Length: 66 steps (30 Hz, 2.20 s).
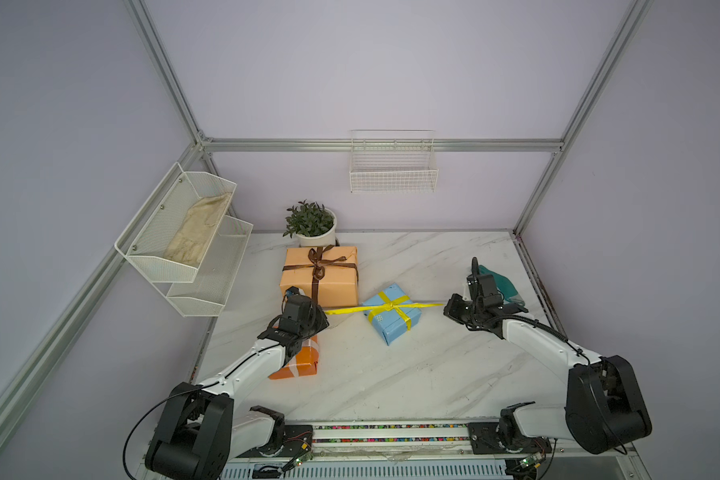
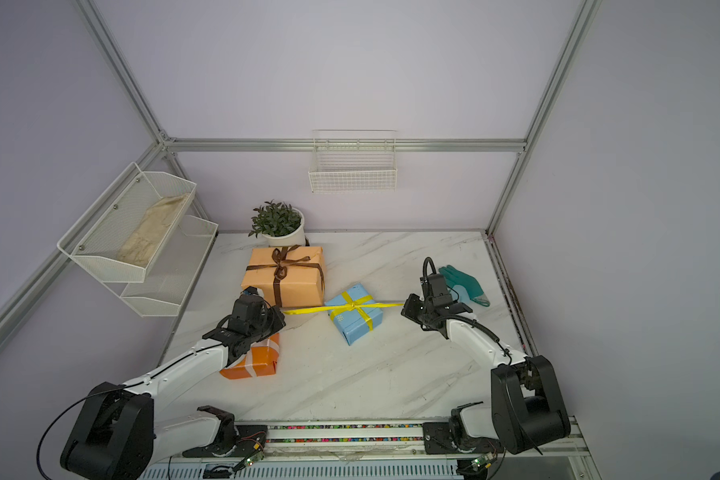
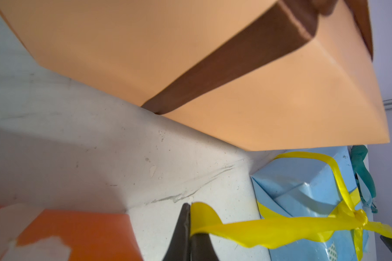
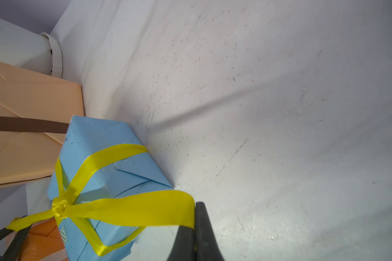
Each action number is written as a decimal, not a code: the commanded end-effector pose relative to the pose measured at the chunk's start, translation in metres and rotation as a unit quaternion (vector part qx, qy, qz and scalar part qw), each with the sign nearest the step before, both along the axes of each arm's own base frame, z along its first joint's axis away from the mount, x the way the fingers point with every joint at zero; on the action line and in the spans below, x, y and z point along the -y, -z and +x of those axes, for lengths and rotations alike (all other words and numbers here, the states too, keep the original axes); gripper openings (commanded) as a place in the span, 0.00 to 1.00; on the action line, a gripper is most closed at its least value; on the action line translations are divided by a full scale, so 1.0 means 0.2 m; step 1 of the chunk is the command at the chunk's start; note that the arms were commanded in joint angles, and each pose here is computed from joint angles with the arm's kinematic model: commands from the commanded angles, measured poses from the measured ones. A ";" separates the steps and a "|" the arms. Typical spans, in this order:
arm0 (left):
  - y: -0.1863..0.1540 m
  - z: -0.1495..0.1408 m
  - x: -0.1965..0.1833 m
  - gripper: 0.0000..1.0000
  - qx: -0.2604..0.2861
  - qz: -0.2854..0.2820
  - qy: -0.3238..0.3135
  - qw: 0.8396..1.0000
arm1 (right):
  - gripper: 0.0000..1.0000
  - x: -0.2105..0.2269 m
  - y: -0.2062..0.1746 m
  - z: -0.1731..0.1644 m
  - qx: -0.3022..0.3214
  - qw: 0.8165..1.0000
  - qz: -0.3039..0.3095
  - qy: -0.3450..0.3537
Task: Untie the ribbon bows on the gift boxes
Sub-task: Untie the ribbon from the gift box.
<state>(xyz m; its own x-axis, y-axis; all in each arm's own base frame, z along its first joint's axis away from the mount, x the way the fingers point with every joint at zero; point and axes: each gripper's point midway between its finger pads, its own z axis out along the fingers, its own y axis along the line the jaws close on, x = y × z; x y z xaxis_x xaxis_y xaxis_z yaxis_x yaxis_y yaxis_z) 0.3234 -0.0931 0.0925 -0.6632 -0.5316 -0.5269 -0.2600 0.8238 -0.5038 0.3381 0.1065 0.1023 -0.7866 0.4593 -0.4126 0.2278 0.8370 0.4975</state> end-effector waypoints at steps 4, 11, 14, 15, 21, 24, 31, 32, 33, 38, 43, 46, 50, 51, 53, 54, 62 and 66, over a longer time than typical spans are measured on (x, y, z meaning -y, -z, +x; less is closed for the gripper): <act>-0.01 -0.02 -0.10 0.00 0.004 0.010 -0.036 0.999 | 0.00 0.17 0.01 0.00 -0.010 0.998 -0.034 0.045; -0.04 -0.05 -0.19 0.00 0.009 0.023 -0.060 0.998 | 0.00 0.32 -0.07 0.07 0.011 0.996 -0.053 0.073; -0.07 -0.07 -0.24 0.00 0.014 0.034 -0.074 0.997 | 0.00 0.41 -0.10 0.08 0.017 0.993 -0.071 0.091; -0.07 -0.07 -0.25 0.00 0.018 0.033 -0.077 0.996 | 0.00 0.43 -0.12 0.09 0.022 0.993 -0.071 0.095; -0.14 -0.03 -0.11 0.97 0.042 0.001 0.006 0.999 | 0.77 0.32 -0.19 0.15 0.034 0.998 -0.034 0.026; -0.21 0.01 -0.04 1.00 0.052 -0.017 0.036 0.998 | 0.97 0.26 -0.23 0.14 0.048 0.999 -0.016 0.003; -0.33 0.00 0.03 1.00 0.093 -0.037 0.048 0.994 | 0.92 -0.08 -0.28 0.08 0.060 0.994 -0.004 -0.095; -0.34 0.00 0.05 1.00 0.100 -0.040 0.055 0.993 | 0.87 -0.16 -0.27 0.06 0.060 0.991 -0.007 -0.120; -0.36 0.00 0.09 1.00 0.109 -0.045 0.068 0.991 | 0.81 -0.26 -0.27 0.05 0.062 0.988 -0.006 -0.145; -0.38 0.00 0.37 0.97 0.115 -0.073 0.151 0.979 | 0.48 -0.58 -0.24 0.04 0.063 0.971 0.002 -0.232; -0.27 0.02 0.62 0.96 0.079 -0.079 0.204 0.972 | 0.37 -0.78 -0.17 0.06 0.052 0.956 -0.012 -0.289; -0.24 0.04 0.76 0.96 0.072 -0.091 0.235 0.965 | 0.38 -0.80 -0.12 0.09 0.050 0.953 -0.025 -0.299; -0.15 0.05 0.88 0.96 0.048 -0.095 0.258 0.960 | 0.39 -0.84 -0.11 0.09 0.050 0.946 -0.029 -0.318; -0.14 0.06 0.89 0.96 0.046 -0.093 0.259 0.960 | 0.39 -0.84 -0.11 0.09 0.050 0.946 -0.031 -0.320; -0.11 0.06 0.88 0.96 0.042 -0.088 0.255 0.962 | 0.39 -0.84 -0.09 0.08 0.049 0.946 -0.032 -0.319; -0.10 0.07 0.88 0.96 0.041 -0.084 0.251 0.963 | 0.38 -0.84 -0.09 0.07 0.049 0.946 -0.030 -0.320; 0.00 0.07 0.82 0.96 0.014 -0.057 0.228 0.972 | 0.28 -0.85 -0.05 0.03 0.035 0.946 -0.019 -0.322; 0.02 0.07 0.81 0.96 0.007 -0.052 0.224 0.973 | 0.23 -0.84 -0.05 0.02 0.029 0.946 -0.016 -0.322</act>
